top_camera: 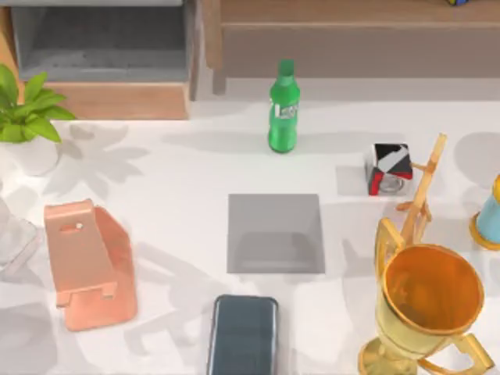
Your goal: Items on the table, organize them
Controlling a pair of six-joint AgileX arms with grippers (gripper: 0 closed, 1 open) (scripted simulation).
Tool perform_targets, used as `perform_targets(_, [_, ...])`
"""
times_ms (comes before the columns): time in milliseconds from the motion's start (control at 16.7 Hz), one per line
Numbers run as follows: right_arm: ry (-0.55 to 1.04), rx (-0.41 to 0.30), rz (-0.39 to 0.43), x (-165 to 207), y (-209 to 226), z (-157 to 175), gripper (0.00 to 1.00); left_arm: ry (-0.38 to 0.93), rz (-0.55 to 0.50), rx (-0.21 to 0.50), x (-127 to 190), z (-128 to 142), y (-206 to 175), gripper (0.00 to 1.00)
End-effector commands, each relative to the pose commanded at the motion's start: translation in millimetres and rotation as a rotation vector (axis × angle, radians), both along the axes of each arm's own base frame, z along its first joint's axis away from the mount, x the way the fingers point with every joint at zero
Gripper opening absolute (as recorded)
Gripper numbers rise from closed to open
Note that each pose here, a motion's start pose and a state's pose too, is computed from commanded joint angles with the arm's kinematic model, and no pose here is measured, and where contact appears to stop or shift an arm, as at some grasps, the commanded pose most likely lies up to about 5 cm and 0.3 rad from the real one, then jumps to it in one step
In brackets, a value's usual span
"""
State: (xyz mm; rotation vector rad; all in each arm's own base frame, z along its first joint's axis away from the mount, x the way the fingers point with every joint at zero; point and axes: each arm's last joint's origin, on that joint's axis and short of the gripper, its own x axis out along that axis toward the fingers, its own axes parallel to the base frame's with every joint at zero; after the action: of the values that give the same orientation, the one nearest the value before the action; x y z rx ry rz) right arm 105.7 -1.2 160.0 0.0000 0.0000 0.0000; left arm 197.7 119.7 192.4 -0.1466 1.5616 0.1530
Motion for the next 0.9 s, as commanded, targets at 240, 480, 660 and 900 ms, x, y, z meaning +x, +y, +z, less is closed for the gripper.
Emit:
perform_targets(240, [0.000, 0.000, 0.000, 0, 0, 0, 1.00, 0.000, -0.003, -0.001, 2, -4, -2, 1.00])
perform_targets(480, [0.000, 0.000, 0.000, 0, 0, 0, 1.00, 0.000, -0.003, -0.002, 12, -37, -4, 1.00])
perform_targets(660, [0.000, 0.000, 0.000, 0, 0, 0, 1.00, 0.001, -0.003, -0.002, 12, -66, -2, 1.00])
perform_targets(900, [0.000, 0.000, 0.000, 0, 0, 0, 1.00, 0.000, -0.001, -0.001, 1, -88, 0, 1.00])
